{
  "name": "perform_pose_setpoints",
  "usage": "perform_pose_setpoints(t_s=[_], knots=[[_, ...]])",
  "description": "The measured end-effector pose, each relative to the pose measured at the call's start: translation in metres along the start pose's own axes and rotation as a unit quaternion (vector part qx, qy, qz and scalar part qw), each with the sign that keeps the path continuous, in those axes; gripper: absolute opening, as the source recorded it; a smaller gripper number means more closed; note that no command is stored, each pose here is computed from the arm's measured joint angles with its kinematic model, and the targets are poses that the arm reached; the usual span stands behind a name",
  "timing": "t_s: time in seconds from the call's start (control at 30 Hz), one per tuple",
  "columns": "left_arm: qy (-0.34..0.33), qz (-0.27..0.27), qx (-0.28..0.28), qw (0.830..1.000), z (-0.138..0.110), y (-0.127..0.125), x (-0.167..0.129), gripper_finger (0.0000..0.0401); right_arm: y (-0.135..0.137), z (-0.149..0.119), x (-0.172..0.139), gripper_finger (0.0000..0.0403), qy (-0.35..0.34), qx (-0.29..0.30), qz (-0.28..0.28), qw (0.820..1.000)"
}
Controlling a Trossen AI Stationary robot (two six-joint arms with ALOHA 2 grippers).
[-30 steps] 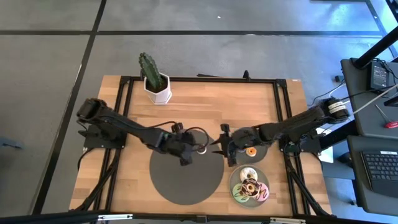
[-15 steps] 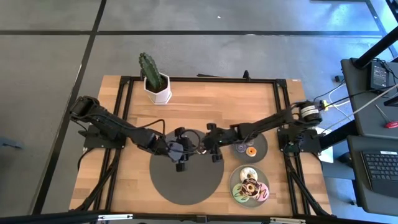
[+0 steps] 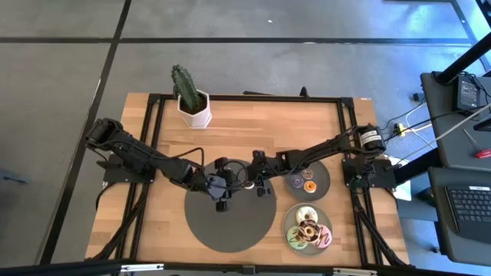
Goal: Pick & Place donuts
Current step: Put the small black donut on the dark gray plate
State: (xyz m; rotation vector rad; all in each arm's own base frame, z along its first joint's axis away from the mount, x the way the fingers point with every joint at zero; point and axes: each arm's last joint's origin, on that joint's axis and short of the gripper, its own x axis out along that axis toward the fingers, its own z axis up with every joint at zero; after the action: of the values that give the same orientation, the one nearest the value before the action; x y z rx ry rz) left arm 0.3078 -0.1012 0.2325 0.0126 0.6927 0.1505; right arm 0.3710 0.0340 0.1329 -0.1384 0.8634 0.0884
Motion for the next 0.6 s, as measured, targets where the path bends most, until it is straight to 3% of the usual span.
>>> perform_pose_setpoints(t_s=[0.6], knots=[[0.0,0.0,-0.001,1.0,-0.0001,0.0,0.0001,0.0128,0.0011,-0.0047,0.0042,0.0017,0.016,0.001,0.01,1.0]])
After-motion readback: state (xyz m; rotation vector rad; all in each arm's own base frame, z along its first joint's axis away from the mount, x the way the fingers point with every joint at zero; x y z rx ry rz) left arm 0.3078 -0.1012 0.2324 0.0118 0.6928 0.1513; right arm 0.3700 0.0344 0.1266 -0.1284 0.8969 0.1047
